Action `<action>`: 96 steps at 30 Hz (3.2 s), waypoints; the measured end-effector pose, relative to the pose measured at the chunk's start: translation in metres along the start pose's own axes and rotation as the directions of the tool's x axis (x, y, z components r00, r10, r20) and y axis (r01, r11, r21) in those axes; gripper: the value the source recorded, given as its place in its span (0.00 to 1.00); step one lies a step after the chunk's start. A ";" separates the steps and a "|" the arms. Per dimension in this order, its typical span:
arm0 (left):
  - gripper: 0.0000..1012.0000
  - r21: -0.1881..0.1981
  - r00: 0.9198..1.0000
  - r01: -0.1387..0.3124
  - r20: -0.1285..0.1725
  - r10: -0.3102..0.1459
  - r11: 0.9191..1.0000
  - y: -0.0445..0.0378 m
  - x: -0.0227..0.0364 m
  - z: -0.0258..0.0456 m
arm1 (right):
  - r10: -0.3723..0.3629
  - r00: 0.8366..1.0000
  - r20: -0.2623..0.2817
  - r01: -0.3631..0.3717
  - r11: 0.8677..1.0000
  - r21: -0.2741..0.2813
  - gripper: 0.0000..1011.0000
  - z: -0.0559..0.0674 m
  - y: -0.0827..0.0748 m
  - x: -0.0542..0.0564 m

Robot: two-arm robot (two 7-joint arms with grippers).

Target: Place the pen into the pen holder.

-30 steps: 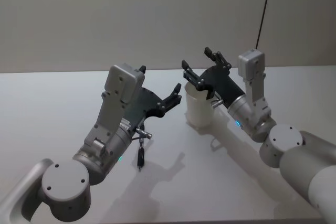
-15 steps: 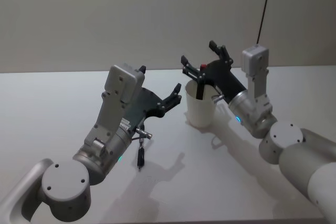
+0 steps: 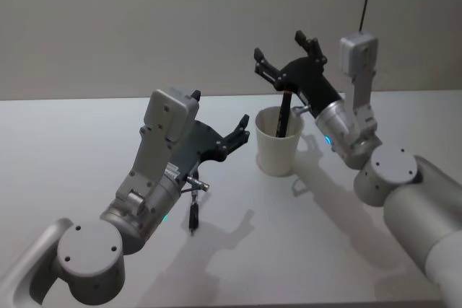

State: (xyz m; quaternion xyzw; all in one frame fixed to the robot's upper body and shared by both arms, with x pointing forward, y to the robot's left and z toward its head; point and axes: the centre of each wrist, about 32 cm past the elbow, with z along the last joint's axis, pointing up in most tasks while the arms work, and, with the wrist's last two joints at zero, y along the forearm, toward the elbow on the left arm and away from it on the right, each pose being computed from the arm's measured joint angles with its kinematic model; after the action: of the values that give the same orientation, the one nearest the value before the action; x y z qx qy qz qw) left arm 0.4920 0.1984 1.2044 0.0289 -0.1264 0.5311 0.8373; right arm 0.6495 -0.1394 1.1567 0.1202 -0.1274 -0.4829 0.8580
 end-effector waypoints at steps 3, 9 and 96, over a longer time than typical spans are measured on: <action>0.99 0.000 1.000 0.000 0.000 0.000 1.000 0.0000 0.0000 0.0000 | -0.014 1.000 -0.004 0.014 1.000 -0.019 0.99 0.009 0.002 0.000; 0.99 0.000 1.000 0.000 0.000 0.000 1.000 0.0000 0.0000 0.0000 | -0.037 0.999 -0.003 0.037 0.998 -0.058 0.99 0.031 0.000 0.000; 0.99 0.236 0.982 -0.059 -0.163 0.100 0.970 0.0029 0.0080 -0.0136 | -0.364 0.930 0.055 0.366 0.901 -0.232 0.99 0.102 -0.143 0.028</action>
State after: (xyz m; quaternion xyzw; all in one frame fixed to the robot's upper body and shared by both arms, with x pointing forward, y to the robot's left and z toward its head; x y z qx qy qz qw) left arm 0.4951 0.2092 1.1930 0.0743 0.0081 0.5758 0.8142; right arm 0.5149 -0.2441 1.2077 0.0357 -0.0484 -0.6474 0.7598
